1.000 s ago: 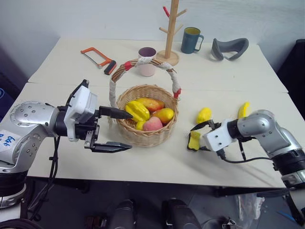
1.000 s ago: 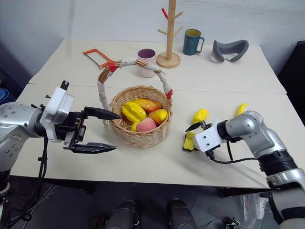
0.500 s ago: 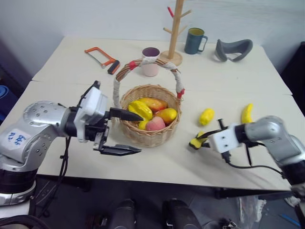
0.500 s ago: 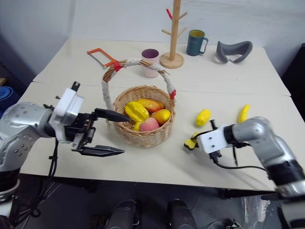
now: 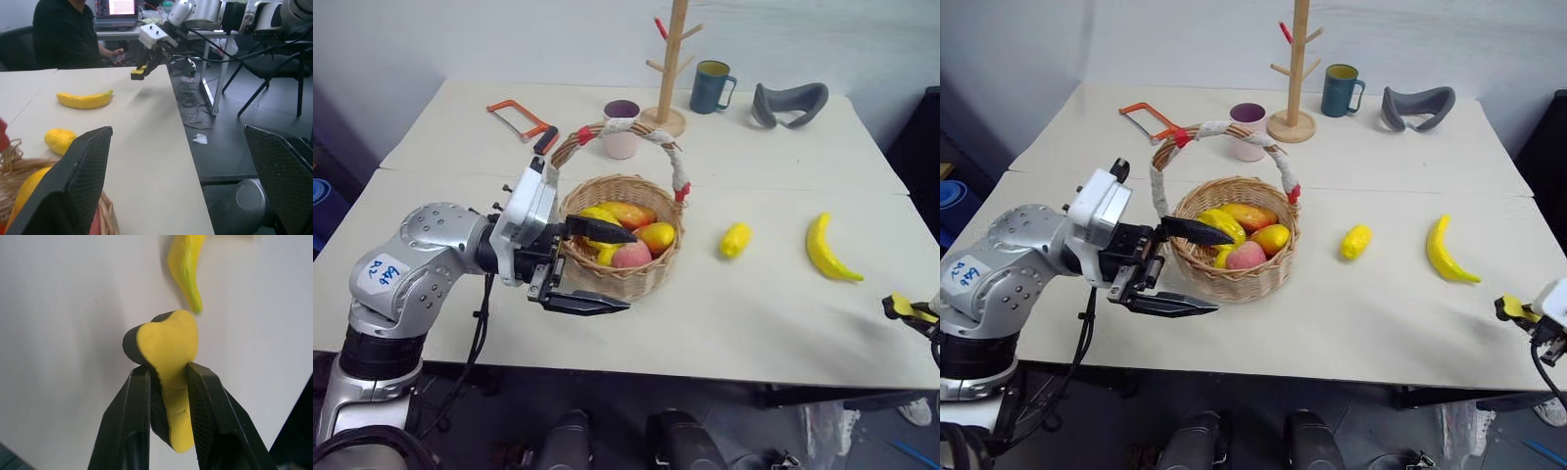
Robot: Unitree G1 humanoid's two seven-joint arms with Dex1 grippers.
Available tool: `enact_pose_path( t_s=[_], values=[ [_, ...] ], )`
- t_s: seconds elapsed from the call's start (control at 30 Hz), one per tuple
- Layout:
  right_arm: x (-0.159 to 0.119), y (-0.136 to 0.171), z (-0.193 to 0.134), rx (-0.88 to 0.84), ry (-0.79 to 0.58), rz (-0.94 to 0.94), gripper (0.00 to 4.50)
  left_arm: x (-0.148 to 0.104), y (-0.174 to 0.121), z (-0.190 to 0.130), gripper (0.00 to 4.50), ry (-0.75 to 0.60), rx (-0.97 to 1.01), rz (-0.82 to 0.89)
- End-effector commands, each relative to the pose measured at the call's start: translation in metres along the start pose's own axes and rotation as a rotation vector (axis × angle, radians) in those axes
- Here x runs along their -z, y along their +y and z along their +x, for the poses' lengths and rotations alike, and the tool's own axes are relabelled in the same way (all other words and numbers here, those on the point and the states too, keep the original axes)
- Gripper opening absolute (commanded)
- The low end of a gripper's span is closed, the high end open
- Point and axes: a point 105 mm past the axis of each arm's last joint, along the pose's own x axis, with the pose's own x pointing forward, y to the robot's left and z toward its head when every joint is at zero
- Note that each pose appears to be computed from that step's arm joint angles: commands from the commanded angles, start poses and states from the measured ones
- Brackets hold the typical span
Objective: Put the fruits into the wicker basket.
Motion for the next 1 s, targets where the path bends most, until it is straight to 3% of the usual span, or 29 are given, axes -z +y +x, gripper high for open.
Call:
enact_pose_path(
  t_s=[0.03,0.07,0.2,0.33,0.4,0.53,0.67,0.8,1.0],
  values=[
    [0.009,0.003,0.007,0.021,0.003,0.039,0.83,-0.007,0.002,-0.001,4.5,0.001,0.007,0.045],
    [0.011,0.003,0.009,0.035,-0.004,0.058,1.42,-0.007,0.002,-0.002,4.5,0.003,0.006,0.048],
    [0.002,-0.012,0.009,0.096,-0.045,0.082,2.74,-0.008,0.006,-0.005,4.5,0.011,-0.008,0.06],
    [-0.033,-0.026,-0.004,0.077,-0.151,0.098,4.08,-0.011,0.009,-0.009,4.5,0.009,-0.039,0.066],
    [-0.063,-0.028,-0.005,0.054,-0.25,0.14,4.48,-0.011,0.009,-0.01,4.5,0.009,-0.057,0.066],
    [-0.14,-0.015,0.016,-0.031,-0.452,0.291,4.48,-0.009,0.01,-0.011,4.5,0.011,-0.088,0.067],
    [-0.179,0.005,0.042,-0.086,-0.486,0.525,4.48,-0.01,0.009,-0.011,4.5,0.015,-0.1,0.07],
    [-0.198,0.02,0.062,-0.114,-0.474,0.712,4.48,-0.009,0.008,-0.014,4.5,0.026,-0.116,0.07],
    [-0.197,0.032,0.102,-0.114,-0.337,0.965,4.48,-0.009,0.007,-0.016,4.5,0.036,-0.13,0.072]
  ],
)
